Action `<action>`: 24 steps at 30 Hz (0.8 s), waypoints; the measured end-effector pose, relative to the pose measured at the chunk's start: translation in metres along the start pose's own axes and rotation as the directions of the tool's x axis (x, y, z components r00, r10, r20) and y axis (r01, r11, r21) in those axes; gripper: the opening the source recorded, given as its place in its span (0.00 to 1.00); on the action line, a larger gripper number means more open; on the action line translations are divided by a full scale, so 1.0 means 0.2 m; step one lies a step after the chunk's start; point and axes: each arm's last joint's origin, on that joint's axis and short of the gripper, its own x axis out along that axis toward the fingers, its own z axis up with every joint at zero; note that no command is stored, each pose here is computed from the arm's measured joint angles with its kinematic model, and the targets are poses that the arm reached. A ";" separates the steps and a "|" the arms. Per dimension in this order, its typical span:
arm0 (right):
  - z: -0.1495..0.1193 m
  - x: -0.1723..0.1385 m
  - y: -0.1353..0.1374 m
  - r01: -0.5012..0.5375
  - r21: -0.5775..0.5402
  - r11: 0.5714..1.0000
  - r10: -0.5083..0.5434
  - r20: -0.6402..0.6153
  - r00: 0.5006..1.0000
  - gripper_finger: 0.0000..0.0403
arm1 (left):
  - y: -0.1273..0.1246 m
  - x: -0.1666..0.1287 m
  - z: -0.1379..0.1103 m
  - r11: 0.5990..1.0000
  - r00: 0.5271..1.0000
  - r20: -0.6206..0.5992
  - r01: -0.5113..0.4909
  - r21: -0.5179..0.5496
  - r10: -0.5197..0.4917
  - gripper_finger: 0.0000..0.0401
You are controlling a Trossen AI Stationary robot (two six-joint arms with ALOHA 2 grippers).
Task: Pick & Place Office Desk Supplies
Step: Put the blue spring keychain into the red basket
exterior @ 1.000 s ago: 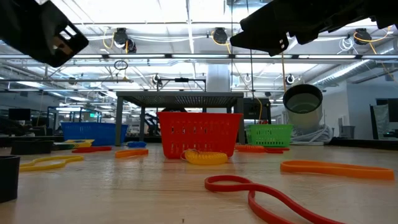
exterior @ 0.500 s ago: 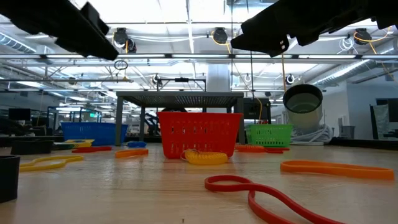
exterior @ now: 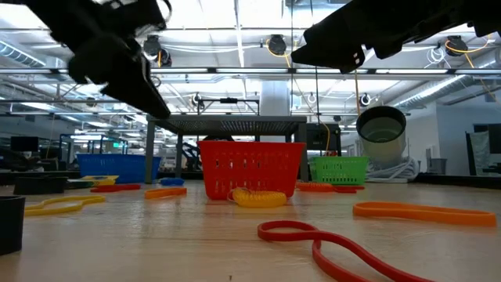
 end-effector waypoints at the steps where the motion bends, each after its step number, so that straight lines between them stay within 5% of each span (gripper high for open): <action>1: 0.00 0.00 0.00 0.000 0.001 1.000 0.000 0.000 1.000 0.61 | 0.03 0.02 0.00 1.000 1.000 -0.025 -0.002 -0.010 0.001 0.33; 12: 0.00 0.00 0.00 0.000 0.001 1.000 0.000 0.000 1.000 0.61 | 0.23 0.18 -0.01 0.990 0.981 -0.153 -0.131 -0.059 0.121 0.33; 19: 0.00 0.00 0.00 0.010 0.003 1.000 -0.010 0.007 1.000 0.61 | 0.21 0.24 -0.03 0.954 0.962 -0.162 -0.247 -0.169 0.220 0.33; 24: 0.01 0.00 -0.02 0.121 0.005 0.993 -0.121 0.016 0.992 0.61 | 0.18 0.30 -0.05 0.920 0.956 -0.155 -0.284 -0.272 0.249 0.33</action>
